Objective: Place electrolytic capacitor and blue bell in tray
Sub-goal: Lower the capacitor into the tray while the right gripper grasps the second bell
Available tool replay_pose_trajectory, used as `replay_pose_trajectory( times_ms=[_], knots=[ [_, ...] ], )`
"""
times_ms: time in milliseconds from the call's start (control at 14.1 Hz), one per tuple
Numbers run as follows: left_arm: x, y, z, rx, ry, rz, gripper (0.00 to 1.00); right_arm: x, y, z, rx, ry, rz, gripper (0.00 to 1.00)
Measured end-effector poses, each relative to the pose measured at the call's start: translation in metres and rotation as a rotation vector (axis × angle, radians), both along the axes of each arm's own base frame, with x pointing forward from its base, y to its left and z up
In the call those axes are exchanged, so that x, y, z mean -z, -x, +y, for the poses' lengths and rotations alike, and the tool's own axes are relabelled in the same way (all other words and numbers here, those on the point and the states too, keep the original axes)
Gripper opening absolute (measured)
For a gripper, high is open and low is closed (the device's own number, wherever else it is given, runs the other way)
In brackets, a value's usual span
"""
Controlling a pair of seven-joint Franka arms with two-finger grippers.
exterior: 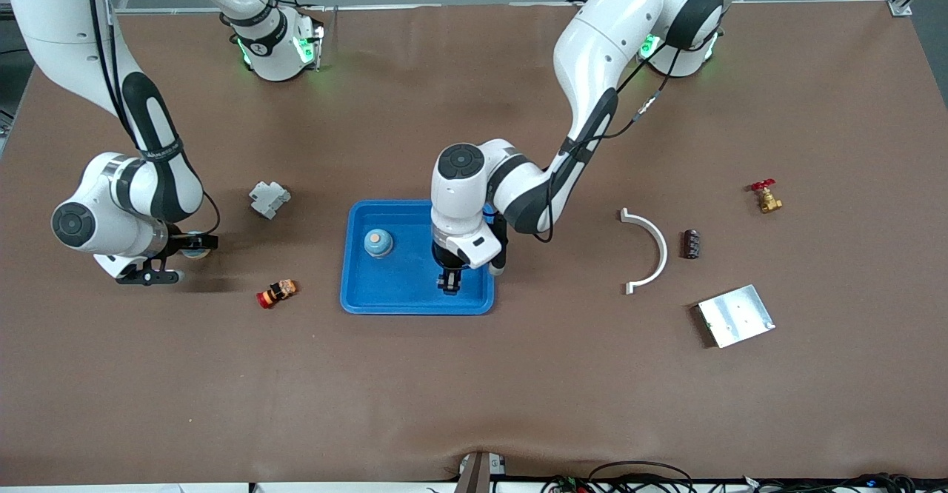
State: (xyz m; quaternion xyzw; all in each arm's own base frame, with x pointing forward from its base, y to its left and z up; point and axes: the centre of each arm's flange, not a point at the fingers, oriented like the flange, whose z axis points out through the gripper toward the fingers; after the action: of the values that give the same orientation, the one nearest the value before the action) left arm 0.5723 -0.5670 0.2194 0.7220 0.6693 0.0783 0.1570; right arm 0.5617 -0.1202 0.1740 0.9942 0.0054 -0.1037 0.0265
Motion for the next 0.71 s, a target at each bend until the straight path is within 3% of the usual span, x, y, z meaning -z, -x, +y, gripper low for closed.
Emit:
replay_pose_trajectory(
  times_ms=[425,637,708],
  knots=[
    [0.027,0.007,-0.004,0.017,-0.01,-0.002,0.34,0.003,0.002,-0.003,0.009,-0.039,-0.005,0.96],
    [0.038,0.011,-0.005,0.025,-0.021,0.005,0.34,0.003,0.002,-0.005,-0.008,-0.056,-0.005,0.69],
    [0.042,0.012,-0.005,0.029,-0.03,0.01,0.34,0.004,0.002,-0.005,-0.015,-0.059,-0.002,0.69]
  ],
)
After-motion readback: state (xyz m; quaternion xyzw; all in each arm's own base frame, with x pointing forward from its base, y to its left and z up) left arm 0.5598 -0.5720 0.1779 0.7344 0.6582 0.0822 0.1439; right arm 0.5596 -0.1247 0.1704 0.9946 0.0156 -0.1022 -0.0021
